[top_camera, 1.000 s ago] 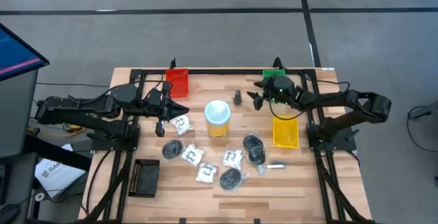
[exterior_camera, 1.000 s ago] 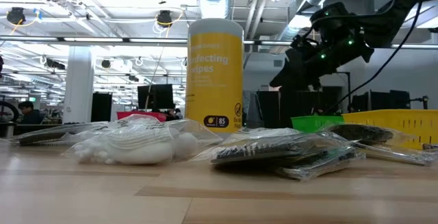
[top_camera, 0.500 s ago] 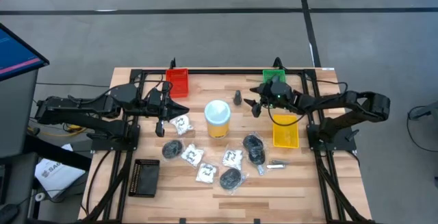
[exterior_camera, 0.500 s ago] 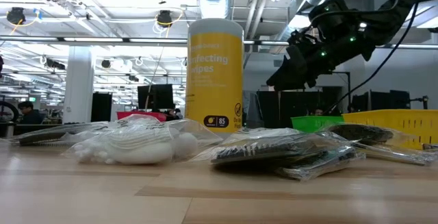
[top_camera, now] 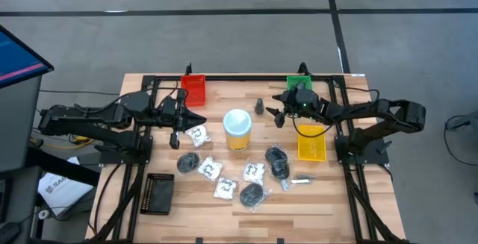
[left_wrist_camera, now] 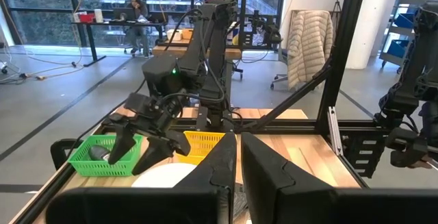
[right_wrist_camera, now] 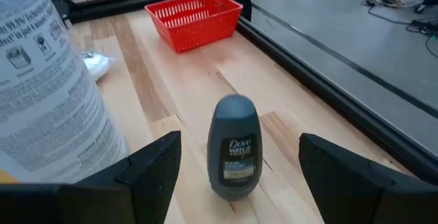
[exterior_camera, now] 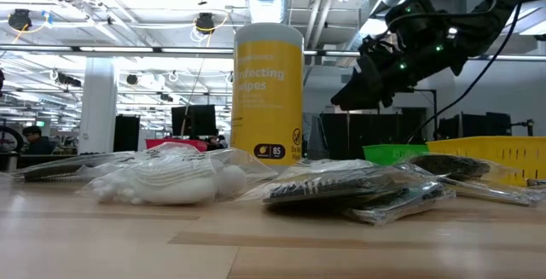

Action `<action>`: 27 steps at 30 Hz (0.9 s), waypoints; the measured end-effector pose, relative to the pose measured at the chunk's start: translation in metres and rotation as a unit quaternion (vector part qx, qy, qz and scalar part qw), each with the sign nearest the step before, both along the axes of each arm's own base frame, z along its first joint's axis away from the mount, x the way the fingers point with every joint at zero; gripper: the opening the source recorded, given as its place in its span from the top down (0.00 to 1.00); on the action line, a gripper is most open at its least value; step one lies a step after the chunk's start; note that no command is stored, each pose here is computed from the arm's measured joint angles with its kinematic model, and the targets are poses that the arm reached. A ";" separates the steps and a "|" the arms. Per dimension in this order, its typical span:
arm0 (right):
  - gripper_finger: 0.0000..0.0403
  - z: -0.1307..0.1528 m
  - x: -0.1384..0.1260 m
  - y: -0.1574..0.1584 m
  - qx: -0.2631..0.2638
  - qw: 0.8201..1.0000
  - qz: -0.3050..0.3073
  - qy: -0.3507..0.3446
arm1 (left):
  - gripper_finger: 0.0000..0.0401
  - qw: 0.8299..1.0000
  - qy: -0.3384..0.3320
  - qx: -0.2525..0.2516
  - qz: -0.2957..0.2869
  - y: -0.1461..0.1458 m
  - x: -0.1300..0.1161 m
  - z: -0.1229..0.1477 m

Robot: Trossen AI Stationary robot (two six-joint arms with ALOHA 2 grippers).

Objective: Pick & Place Travel size toiletries
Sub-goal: Put the black deodorant into the green bin

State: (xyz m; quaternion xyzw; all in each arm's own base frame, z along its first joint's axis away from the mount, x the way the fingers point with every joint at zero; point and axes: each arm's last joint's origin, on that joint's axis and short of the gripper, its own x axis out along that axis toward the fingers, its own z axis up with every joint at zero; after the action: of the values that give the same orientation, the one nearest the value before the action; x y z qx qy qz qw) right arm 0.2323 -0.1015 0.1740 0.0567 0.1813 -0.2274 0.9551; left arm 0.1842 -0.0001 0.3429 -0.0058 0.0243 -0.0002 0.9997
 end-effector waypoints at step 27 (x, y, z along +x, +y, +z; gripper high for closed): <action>0.30 -0.052 0.054 -0.034 -0.008 0.999 -0.004 0.047 | 0.96 1.000 0.002 0.000 0.000 0.000 0.000 0.000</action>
State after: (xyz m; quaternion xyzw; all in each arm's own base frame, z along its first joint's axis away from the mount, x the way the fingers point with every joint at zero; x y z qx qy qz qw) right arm 0.2867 -0.1357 0.1219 0.0388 0.2237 -0.2349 0.9451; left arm 0.1842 0.0000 0.3425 -0.0058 0.0265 -0.0002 0.9996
